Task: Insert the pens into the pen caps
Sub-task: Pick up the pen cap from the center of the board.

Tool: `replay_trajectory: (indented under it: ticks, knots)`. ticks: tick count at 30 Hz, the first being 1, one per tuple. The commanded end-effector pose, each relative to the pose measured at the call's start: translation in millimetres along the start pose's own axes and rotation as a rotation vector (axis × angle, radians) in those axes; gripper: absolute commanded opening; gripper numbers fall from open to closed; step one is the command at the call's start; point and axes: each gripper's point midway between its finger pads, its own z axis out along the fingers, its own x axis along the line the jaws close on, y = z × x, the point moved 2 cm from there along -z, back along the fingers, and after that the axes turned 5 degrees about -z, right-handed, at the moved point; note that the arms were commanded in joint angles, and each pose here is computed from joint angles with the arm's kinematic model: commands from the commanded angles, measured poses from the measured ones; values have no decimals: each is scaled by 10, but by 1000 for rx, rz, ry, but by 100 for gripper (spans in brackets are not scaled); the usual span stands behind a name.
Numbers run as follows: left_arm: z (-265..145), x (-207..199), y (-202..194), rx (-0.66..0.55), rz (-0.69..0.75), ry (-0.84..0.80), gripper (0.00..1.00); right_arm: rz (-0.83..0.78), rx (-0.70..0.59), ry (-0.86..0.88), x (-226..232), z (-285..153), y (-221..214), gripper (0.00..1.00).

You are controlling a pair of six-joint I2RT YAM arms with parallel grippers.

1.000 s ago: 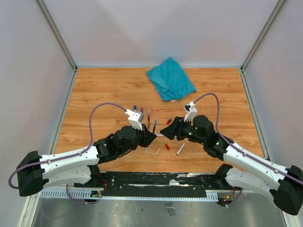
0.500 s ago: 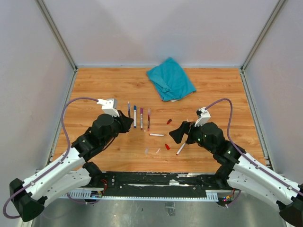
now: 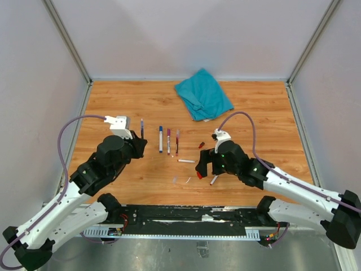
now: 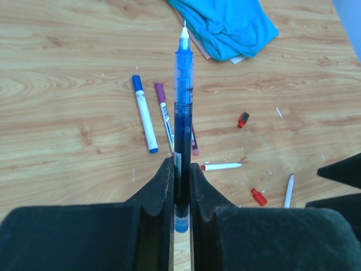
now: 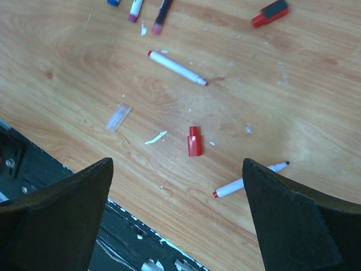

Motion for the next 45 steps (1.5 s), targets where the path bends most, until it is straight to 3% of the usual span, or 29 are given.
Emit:
replay_trajectory:
  ticks: [1, 7, 17, 21, 27, 32, 36, 42, 45]
  knots:
    - [-218, 16, 304, -59, 47, 11, 0, -139, 51, 50, 236, 68, -10, 96]
    - [-387, 164, 434, -117, 58, 68, 1, -118, 86, 36, 416, 192, 93, 89]
    - [-419, 254, 419, -141, 45, 97, 1, -39, 123, -104, 736, 477, -41, 93]
    - [-436, 280, 425, -148, 40, 108, 1, -79, 149, -108, 820, 555, -58, 96]
    - [-482, 323, 453, -174, 23, 121, 1, -379, 181, 18, 927, 568, 0, 97]
    - [-494, 332, 455, -178, 19, 122, 1, -647, 121, 83, 854, 511, 100, 98]
    - [-501, 338, 463, -183, 15, 125, 1, -806, -1, 115, 816, 437, 253, 95]
    - [-510, 349, 466, -187, 11, 128, 1, -1056, -307, 385, 1096, 290, 285, 87]
    - [-516, 355, 470, -191, 8, 130, 1, -1210, -332, 502, 1150, 241, 130, 88]
